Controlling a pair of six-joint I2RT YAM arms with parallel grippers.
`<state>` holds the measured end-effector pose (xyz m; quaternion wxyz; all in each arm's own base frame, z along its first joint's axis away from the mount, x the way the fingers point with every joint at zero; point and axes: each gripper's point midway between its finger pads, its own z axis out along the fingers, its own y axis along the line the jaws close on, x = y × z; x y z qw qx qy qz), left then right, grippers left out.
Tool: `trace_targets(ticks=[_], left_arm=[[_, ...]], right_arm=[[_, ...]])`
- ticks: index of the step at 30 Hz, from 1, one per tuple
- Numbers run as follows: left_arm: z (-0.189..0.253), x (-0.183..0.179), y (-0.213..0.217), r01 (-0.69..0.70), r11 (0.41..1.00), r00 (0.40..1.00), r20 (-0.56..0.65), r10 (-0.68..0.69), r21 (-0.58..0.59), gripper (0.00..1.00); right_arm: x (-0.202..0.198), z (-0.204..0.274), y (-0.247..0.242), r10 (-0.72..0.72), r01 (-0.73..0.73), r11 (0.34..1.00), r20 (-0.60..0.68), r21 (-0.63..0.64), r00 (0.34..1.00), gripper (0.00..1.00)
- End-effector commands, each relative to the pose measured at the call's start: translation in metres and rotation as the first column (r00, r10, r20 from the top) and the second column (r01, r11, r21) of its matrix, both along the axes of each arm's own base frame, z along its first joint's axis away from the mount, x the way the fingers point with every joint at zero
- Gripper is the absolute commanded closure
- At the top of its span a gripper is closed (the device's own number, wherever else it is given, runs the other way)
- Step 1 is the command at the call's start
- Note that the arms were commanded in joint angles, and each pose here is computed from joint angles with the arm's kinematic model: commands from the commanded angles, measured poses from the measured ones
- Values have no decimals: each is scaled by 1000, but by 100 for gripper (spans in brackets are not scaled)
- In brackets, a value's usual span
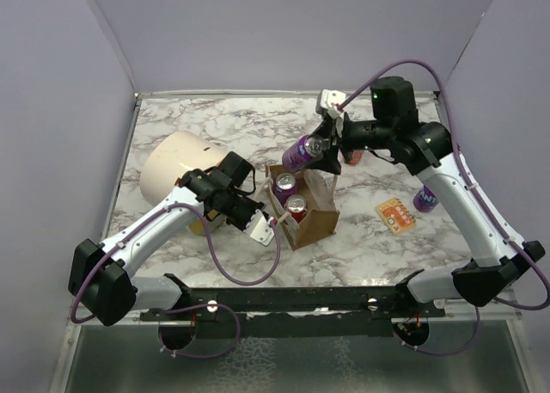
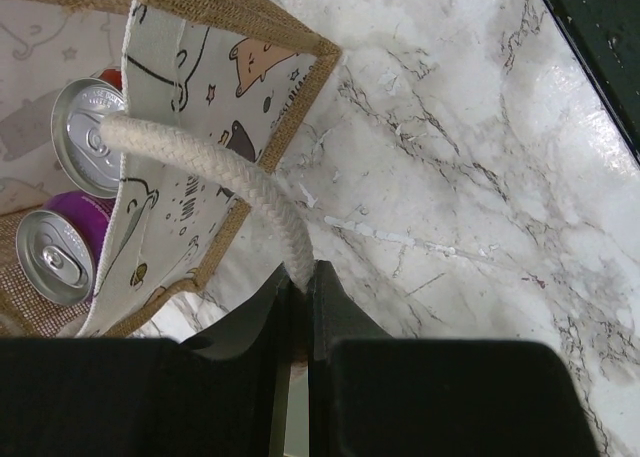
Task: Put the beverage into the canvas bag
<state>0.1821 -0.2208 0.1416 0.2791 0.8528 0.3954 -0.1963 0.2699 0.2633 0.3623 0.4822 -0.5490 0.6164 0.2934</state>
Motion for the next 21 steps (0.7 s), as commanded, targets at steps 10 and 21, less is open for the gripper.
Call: trace_targets(ticks=[10, 21], left_arm=[[7, -2, -4, 18, 999, 1000, -7, -19, -27, 100], [6, -2, -3, 19, 1000, 1000, -8, -19, -25, 100]], right_arm=[[3, -77, 3, 13, -24, 984, -61, -177, 998, 99], [7, -101, 2, -52, 30, 969, -85, -244, 995, 99]])
